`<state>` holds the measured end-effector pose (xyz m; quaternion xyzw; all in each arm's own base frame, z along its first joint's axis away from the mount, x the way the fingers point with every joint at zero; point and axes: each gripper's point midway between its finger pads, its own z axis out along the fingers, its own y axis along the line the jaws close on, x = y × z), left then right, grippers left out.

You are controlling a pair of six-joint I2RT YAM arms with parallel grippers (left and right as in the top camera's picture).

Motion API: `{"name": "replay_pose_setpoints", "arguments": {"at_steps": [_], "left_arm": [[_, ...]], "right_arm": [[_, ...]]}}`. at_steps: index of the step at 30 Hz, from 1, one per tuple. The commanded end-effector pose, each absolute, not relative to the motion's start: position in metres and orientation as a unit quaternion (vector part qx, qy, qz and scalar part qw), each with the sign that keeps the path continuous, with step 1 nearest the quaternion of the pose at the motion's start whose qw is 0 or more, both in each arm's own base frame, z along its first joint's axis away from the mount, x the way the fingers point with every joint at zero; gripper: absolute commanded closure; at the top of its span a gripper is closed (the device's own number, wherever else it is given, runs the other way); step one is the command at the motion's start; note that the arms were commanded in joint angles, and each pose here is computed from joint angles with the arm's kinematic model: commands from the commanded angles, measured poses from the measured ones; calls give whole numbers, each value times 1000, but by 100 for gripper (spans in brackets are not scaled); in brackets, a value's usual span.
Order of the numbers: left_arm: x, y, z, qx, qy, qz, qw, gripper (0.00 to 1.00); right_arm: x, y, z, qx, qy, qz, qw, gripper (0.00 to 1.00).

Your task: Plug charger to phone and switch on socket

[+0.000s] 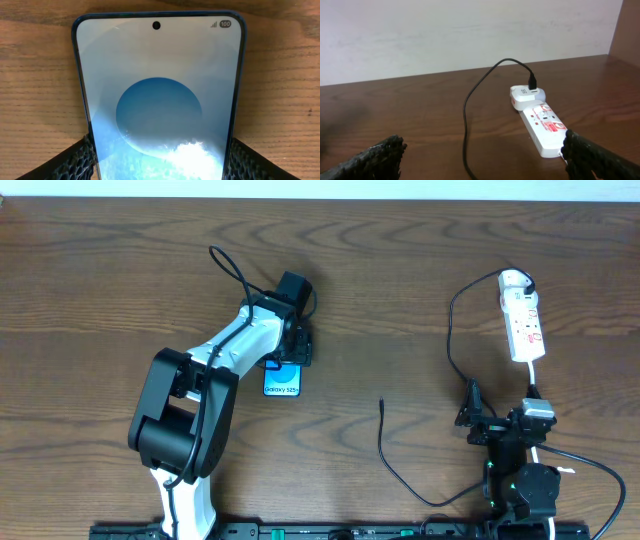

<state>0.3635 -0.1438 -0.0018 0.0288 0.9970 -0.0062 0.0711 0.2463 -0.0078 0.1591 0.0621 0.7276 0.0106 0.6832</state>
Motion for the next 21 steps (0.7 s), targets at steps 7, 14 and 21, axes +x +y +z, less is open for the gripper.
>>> {"name": "replay_pose_setpoints", "arguments": {"at_steps": [7,14,21], "left_arm": [[354,-134,-14,23,998,15,53,86],[354,-134,-14,23,998,15,53,93],[354,-134,-14,23,998,15,54,93]], "right_arm": [[246,-7,159,55,727,8,685,1],[246,-7,159,55,727,8,685,1],[246,-7,159,55,727,8,685,1]]}}
